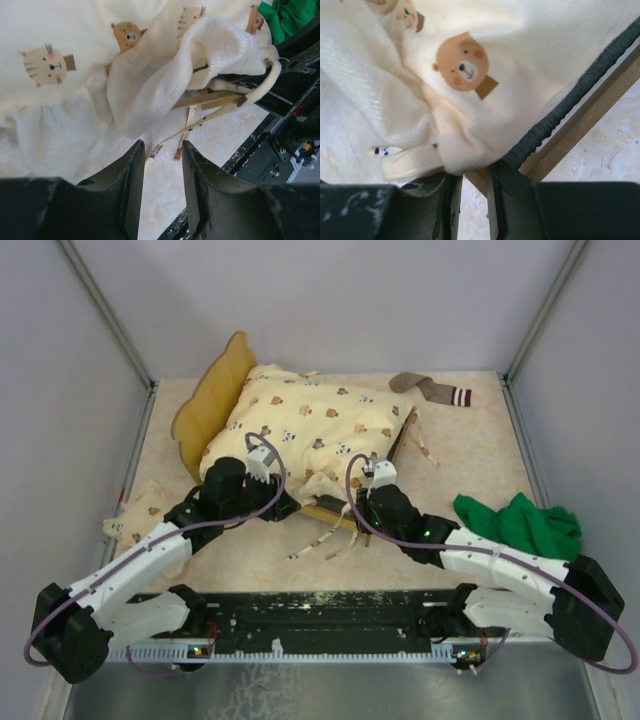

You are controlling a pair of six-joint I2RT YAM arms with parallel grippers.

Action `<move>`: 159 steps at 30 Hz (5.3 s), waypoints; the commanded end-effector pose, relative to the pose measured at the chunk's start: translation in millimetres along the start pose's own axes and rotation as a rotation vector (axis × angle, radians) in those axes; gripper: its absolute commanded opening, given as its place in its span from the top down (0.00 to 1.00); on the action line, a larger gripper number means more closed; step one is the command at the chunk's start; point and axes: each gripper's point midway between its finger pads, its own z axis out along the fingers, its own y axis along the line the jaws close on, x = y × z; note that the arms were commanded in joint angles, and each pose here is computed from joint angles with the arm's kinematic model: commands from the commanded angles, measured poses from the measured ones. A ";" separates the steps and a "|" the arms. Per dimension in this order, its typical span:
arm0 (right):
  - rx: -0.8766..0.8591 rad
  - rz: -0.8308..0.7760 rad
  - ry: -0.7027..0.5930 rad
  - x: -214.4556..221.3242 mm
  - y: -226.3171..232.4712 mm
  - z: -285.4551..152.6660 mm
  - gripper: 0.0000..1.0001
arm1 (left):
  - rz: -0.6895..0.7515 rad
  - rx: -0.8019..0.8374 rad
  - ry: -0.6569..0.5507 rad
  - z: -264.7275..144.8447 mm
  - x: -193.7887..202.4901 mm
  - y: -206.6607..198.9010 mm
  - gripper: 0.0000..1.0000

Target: Set up the pet bed

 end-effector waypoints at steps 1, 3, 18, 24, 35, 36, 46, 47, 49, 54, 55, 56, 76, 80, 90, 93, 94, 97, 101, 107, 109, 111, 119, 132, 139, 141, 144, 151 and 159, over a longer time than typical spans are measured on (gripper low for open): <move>-0.098 -0.052 0.014 -21.2 17.2 -30.1 0.74 | -0.018 0.061 0.047 -4.8 19.1 -11.0 0.58; -0.122 -0.084 0.022 -22.7 18.1 -39.4 0.72 | -0.015 0.075 0.067 -5.5 28.1 -13.2 0.58; -0.774 -0.862 -0.003 23.6 73.0 -79.0 0.69 | -0.101 0.052 -0.008 -17.4 20.2 -16.6 0.49; -0.854 -1.111 0.038 54.1 77.2 -64.0 0.65 | -0.130 -0.007 -0.033 -25.2 24.1 -4.3 0.47; -0.838 -1.240 0.083 84.2 75.6 -23.1 0.65 | -0.285 0.052 0.118 -17.0 85.4 -4.4 0.52; -0.836 -1.244 0.090 85.7 75.8 -20.0 0.65 | -0.295 0.055 0.130 -15.2 89.8 -4.0 0.52; -0.812 -1.300 0.152 105.2 75.3 2.5 0.64 | -0.338 0.061 0.184 -11.4 110.2 -1.4 0.51; -0.812 -1.308 0.160 107.5 76.2 4.4 0.64 | -0.341 0.056 0.184 -11.3 111.7 -0.4 0.51; -0.798 -1.316 0.174 111.1 75.0 9.1 0.65 | -0.347 0.047 0.186 -10.6 114.1 1.8 0.51; -0.747 -1.331 0.181 116.2 68.6 19.1 0.69 | -0.351 -0.021 0.205 -6.3 124.8 15.8 0.50; -0.739 -1.335 0.176 116.1 67.3 20.1 0.75 | -0.353 -0.035 0.204 -5.3 125.1 18.3 0.51; -0.733 -1.335 0.173 115.7 66.7 20.0 0.84 | -0.360 -0.047 0.205 -4.3 125.9 20.4 0.51; -0.874 -0.741 -0.325 9.6 147.5 -65.9 1.00 | -0.353 0.158 0.324 -3.1 159.0 -43.9 0.68; -0.831 -0.664 -0.285 4.6 149.9 -55.9 1.00 | -0.233 0.203 0.149 -15.9 104.7 -58.3 0.57; -0.741 -0.576 -0.310 -7.7 141.3 -50.1 1.00 | 0.003 0.192 -0.074 -29.6 53.4 -55.8 0.53; -0.740 -0.576 -0.316 -10.5 141.6 -51.3 1.00 | -0.030 0.221 -0.065 -29.7 54.7 -61.6 0.53; -0.741 -0.576 -0.322 -11.9 142.1 -52.2 1.00 | -0.044 0.245 -0.055 -29.8 56.4 -66.2 0.53; -0.744 -0.579 -0.333 -14.7 143.5 -53.4 1.00 | -0.067 0.307 -0.037 -28.8 60.7 -76.5 0.53; -0.755 -0.585 -0.329 -13.7 145.1 -54.0 1.00 | -0.100 0.303 -0.023 -23.7 64.0 -75.7 0.54; -0.757 -0.581 -0.328 -13.9 145.7 -54.3 1.00 | -0.132 0.300 -0.027 -19.9 61.9 -76.5 0.64; -0.757 -0.578 -0.326 -13.4 145.7 -53.8 1.00 | -0.140 0.301 -0.022 -18.5 63.7 -76.4 0.71; -0.776 -0.585 -0.321 -11.5 148.2 -54.9 1.00 | -0.147 0.279 -0.009 -15.3 67.3 -72.1 0.90; -0.813 -0.716 -0.216 18.2 138.9 -54.6 0.60 | -0.139 0.162 -0.085 -9.9 53.5 -51.9 1.00; -0.941 -1.138 -0.224 36.3 149.7 -55.0 0.58 | -0.223 0.188 -0.059 8.0 -0.2 -39.8 1.00; -0.884 -1.220 -0.053 52.2 158.2 -6.1 0.58 | -0.296 0.162 -0.017 21.4 -5.0 -29.1 1.00; -0.873 -1.277 0.010 64.6 154.5 7.2 0.57 | -0.306 0.168 0.002 24.2 -3.8 -28.5 1.00; -0.867 -1.335 0.088 76.2 151.9 20.5 0.57 | -0.322 0.157 0.016 27.5 -3.4 -24.7 1.00; -0.840 -1.369 0.198 97.8 148.2 50.0 0.56 | -0.361 0.129 0.033 31.3 -0.7 -15.2 1.00; -0.798 -1.371 0.308 112.6 144.1 72.2 0.54 | -0.360 0.111 0.027 29.2 -1.7 -9.9 1.00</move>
